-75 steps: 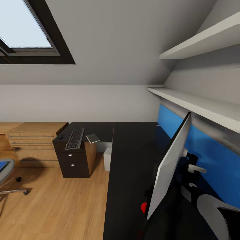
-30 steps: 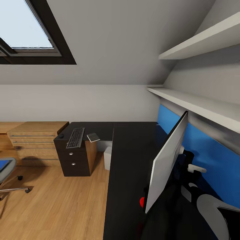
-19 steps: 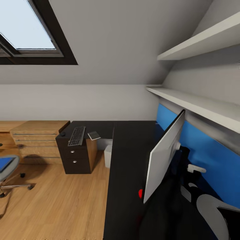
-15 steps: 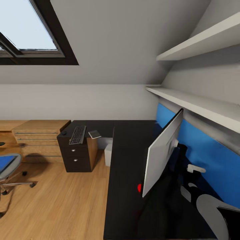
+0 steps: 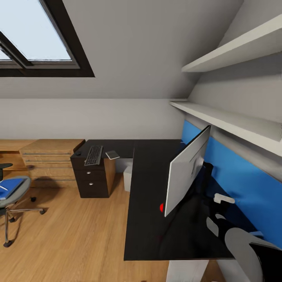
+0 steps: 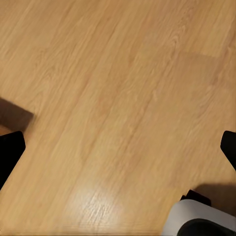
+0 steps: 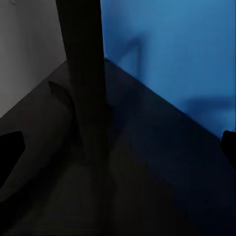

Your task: In the bedroom, organize the workspace by keeping the computer under the desk, ensuring the monitor is on the desk, placing the keyboard on the desk next to the monitor, placing the mouse on the desk next to the keyboard, moving the folder from the swivel chair onto the desk next to the mouse, stacking the notebook on top of the folder with the pen on top of the notebook, and positioning the swivel chair next to the desk.

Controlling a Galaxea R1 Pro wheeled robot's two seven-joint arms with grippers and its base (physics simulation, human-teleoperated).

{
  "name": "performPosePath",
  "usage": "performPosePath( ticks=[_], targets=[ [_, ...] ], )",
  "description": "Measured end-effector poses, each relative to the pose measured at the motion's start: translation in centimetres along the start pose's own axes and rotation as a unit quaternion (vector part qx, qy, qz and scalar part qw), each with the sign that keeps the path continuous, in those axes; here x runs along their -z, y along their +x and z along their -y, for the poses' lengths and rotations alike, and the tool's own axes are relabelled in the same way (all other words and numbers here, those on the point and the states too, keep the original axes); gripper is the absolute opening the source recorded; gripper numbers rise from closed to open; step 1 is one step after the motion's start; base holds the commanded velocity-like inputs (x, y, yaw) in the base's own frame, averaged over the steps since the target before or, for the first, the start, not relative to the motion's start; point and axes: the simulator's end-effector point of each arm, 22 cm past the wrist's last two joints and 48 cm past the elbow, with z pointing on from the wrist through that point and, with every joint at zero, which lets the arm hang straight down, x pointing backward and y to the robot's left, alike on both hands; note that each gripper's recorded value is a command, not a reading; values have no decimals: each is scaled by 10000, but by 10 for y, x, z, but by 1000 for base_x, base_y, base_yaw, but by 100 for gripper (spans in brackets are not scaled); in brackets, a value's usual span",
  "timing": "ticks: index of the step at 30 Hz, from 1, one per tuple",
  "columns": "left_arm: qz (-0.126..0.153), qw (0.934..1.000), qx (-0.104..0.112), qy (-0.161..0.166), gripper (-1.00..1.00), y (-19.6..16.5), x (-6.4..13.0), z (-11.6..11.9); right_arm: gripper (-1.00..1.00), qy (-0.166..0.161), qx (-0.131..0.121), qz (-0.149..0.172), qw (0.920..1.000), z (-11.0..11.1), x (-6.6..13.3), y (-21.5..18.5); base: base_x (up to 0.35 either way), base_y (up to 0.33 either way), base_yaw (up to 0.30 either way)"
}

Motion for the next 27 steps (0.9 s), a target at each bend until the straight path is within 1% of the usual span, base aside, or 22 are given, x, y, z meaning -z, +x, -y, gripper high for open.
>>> performPosePath(
  ticks=[6,7,10,11,14,15,18,19,20,22,24,25,27],
  targets=[
    [-17,10000,-2,6,100,0,0,1,100,-56,-68,-407,9991,-15,-3,3,-11,0,0],
    [-24,10000,-7,7,100,1,0,1,100,-102,-229,-793,9965,-27,-8,-6,-2,0,0],
    [-29,10000,-5,10,100,1,0,1,100,-153,-409,-1061,9934,-29,-7,-16,-1,0,0],
    [-27,10000,-3,13,100,1,0,2,100,-195,-469,-1198,9915,-25,1,-15,0,0,0],
    [-28,10000,-1,13,100,1,0,2,100,-244,-486,-1180,9915,-19,16,-17,0,0,0],
    [-28,10000,0,13,100,1,0,2,100,-276,-509,-1106,9922,-19,27,-21,0,0,0],
    [-27,10000,0,13,100,1,0,2,100,-289,-571,-964,9933,-22,45,-28,0,0,0],
    [-28,10000,0,14,100,1,0,2,100,-279,-599,-916,9936,-24,52,-30,0,0,0],
    [-28,10000,0,12,100,1,0,2,100,-236,-654,-822,9942,-26,63,-35,0,0,0],
    [-27,10000,-1,13,100,1,0,2,100,-172,-682,-736,9948,-26,76,-40,0,0,0],
    [-26,10000,0,11,100,1,0,1,100,-78,-623,-541,9966,-26,102,-51,0,0,0],
    [-26,10000,-2,10,100,1,0,1,100,-72,-599,-491,9970,-28,110,-54,0,0,0],
    [-23,10000,-4,10,100,1,0,1,100,-107,-464,-363,9982,-41,142,-62,0,0,0]
  ],
)
